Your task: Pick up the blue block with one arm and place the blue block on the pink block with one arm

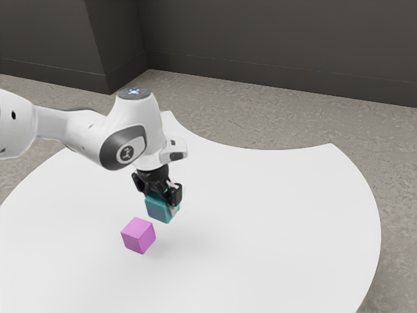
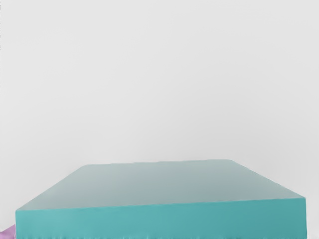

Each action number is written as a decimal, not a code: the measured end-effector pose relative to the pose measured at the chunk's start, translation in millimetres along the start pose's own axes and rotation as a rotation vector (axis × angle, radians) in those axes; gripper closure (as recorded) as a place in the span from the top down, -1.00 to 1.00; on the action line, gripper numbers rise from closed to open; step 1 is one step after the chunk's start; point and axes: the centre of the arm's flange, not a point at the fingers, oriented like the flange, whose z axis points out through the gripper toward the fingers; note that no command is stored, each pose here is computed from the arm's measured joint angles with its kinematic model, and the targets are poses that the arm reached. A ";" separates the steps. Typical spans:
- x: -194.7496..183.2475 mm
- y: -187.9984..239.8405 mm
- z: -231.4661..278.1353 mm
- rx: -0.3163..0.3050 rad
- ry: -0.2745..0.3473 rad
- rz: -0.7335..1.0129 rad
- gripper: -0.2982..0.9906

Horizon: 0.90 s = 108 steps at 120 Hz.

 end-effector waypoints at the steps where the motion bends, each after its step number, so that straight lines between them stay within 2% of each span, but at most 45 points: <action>1: -1.1 0.0 -0.2 0.000 -0.001 0.000 0.03; 22: -19.7 -2.2 2.8 0.006 -0.022 0.008 0.02; 66: -26.3 -11.1 -4.5 0.009 -0.041 0.028 0.02; 108: -25.2 -73.2 5.1 0.011 -0.077 -0.051 0.02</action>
